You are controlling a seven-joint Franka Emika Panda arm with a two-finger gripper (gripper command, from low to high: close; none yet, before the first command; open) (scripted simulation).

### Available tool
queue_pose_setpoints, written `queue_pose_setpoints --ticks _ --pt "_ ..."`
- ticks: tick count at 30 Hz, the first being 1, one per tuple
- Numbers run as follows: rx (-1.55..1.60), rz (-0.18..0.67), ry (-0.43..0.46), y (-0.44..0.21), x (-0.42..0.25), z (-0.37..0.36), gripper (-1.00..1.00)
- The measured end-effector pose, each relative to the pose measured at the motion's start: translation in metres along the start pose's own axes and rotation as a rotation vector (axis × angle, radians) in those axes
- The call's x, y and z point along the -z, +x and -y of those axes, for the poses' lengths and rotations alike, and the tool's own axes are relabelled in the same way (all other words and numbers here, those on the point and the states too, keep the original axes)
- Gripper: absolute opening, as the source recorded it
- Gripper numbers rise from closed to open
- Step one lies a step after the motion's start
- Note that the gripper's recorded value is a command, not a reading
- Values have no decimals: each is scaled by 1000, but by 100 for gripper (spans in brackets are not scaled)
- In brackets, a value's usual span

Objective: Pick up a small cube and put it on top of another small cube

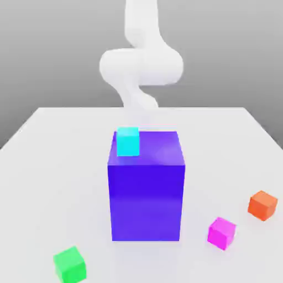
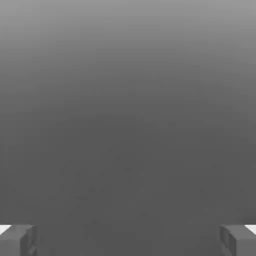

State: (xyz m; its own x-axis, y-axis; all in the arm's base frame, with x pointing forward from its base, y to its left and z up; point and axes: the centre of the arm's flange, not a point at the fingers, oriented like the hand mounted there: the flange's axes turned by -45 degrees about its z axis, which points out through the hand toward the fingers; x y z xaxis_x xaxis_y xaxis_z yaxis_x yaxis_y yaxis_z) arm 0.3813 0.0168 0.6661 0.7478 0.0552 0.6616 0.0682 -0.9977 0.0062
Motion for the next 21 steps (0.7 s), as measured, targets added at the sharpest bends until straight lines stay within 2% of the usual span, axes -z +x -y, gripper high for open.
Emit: queue_pose_setpoints --ticks 10,21 --pt "298 302 151 -77 -204 87 0" --pt "667 613 272 -260 -340 175 0"
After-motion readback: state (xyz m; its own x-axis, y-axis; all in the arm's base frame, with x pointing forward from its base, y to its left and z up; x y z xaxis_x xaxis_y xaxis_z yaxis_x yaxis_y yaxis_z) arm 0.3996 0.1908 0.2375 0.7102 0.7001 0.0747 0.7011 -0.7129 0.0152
